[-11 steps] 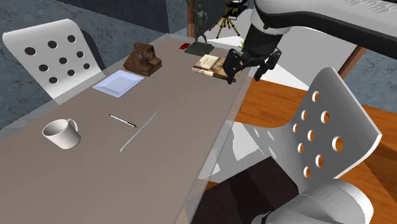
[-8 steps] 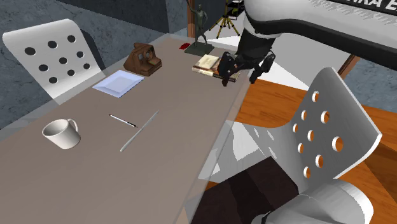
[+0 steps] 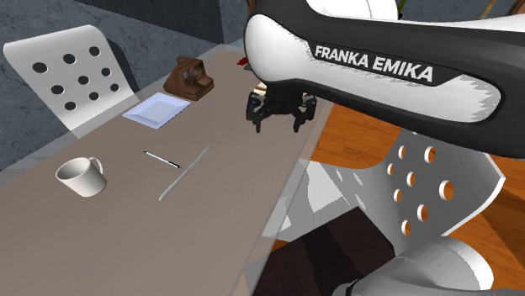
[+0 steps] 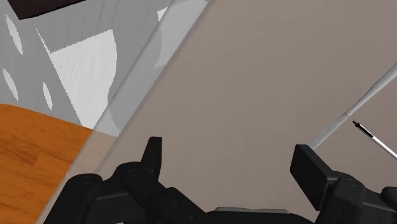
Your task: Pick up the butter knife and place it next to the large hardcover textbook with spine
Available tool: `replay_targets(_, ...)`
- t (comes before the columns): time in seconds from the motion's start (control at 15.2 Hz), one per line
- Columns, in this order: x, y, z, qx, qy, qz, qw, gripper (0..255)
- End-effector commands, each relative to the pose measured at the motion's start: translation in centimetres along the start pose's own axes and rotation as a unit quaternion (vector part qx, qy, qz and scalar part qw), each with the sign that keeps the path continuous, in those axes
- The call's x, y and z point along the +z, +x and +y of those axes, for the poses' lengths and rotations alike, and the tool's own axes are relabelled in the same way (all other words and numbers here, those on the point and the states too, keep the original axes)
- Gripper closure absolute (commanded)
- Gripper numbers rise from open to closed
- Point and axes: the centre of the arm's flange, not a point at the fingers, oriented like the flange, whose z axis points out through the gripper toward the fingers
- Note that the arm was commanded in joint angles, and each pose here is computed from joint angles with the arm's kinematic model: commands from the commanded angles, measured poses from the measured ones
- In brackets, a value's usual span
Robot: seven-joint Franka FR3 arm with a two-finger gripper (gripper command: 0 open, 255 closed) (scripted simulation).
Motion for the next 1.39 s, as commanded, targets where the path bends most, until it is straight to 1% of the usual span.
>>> replay_targets(0.0, 1.4, 0.1, -2.4, 0.021, -0.003, -0.005, 0.9998, 0)
replay_targets(0.33, 5.1, 0.6, -8.1, 0.07, -0.011, -0.018, 0.9973, 0)
replay_targets(0.66, 9.0, 1.5, -13.6, 0.119, -0.018, -0.03, 0.9923, 0)
replay_targets(0.99, 12.9, 2.9, -19.0, 0.167, -0.026, -0.043, 0.9846, 0)
replay_targets(1.32, 17.0, 4.7, -24.1, 0.215, -0.033, -0.055, 0.9744, 0)
